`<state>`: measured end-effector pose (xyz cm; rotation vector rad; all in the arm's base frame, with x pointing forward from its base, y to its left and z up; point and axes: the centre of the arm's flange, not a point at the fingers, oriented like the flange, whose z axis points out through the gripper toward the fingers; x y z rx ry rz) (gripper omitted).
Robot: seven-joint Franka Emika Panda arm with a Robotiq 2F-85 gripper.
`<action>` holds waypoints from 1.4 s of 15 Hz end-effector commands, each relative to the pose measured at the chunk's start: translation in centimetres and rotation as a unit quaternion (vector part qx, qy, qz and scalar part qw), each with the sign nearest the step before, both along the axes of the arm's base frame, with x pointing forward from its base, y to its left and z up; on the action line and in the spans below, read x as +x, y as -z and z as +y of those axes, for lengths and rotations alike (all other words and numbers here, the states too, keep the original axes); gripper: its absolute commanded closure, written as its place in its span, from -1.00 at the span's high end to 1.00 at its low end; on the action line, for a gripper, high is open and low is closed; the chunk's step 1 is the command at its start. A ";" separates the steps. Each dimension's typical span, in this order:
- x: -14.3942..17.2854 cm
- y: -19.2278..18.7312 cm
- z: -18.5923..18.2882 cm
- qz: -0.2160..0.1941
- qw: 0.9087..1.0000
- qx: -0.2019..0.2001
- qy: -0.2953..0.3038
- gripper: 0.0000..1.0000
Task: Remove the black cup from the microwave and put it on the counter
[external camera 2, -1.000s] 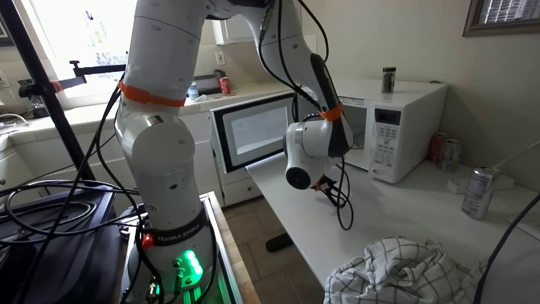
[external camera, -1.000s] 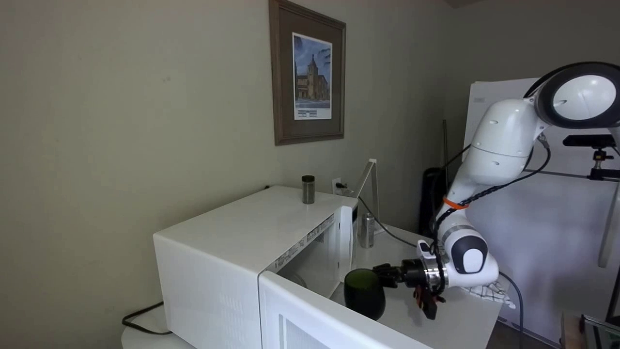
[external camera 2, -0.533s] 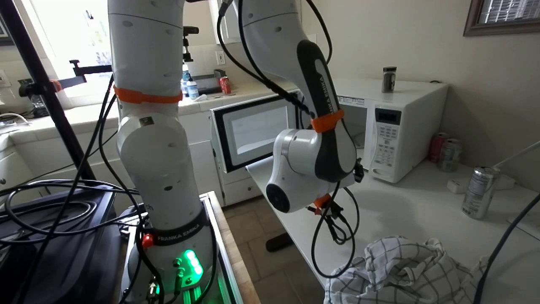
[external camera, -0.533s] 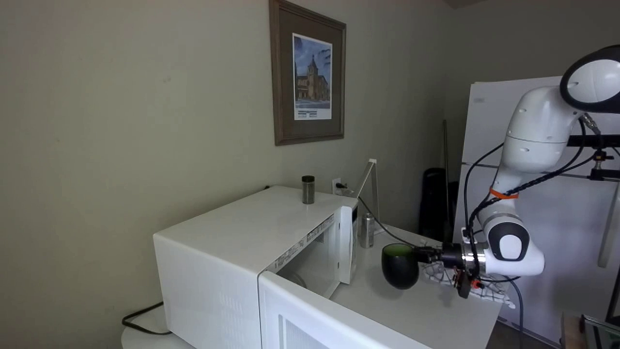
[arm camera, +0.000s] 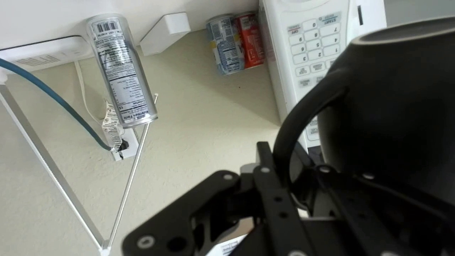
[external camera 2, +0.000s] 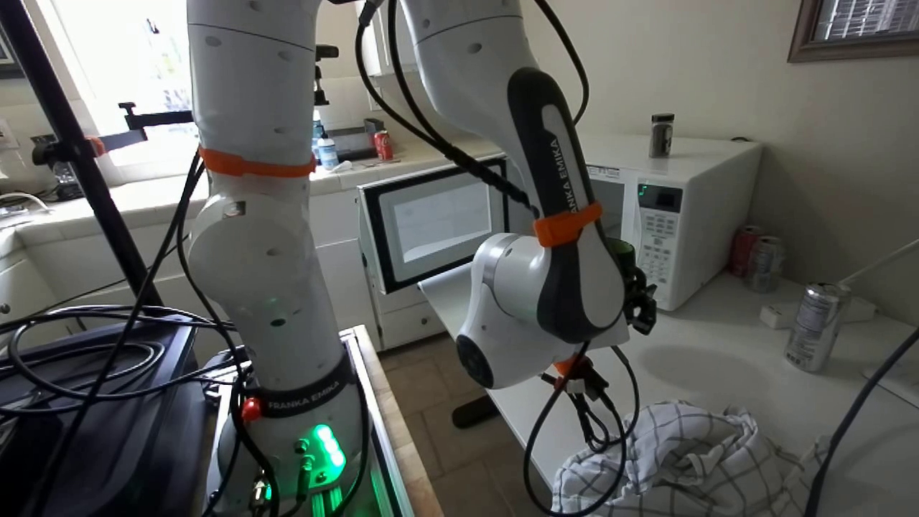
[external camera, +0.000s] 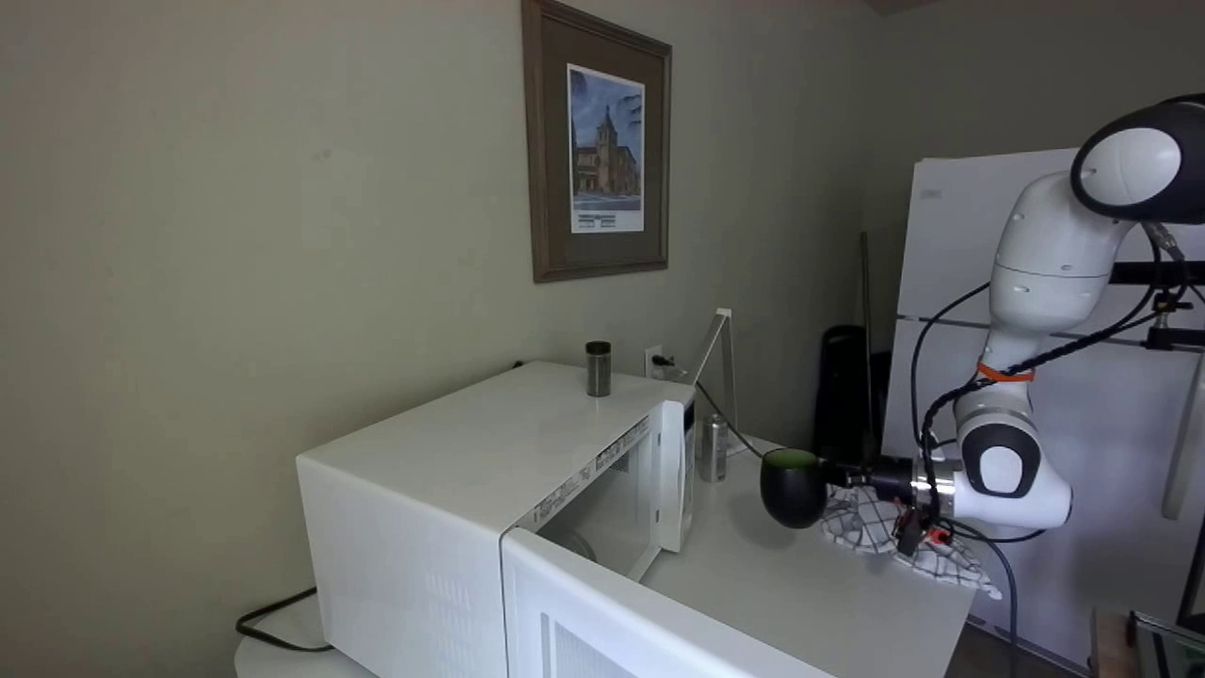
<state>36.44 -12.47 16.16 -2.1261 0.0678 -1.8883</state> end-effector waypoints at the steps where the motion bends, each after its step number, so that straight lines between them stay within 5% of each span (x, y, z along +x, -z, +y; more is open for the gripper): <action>1: 0.0 0.0 0.0 0.000 1.000 0.000 0.000 -0.66; 2: 0.0 0.0 0.0 0.000 1.000 0.000 0.000 -0.91; 8: 1.6 0.7 -2.1 -0.007 0.997 -0.024 0.072 -0.91; 14: 1.2 0.4 -7.1 0.029 0.987 -0.065 0.146 -0.91; 21: 3.9 -1.0 -9.3 0.066 0.978 -0.142 0.141 -0.91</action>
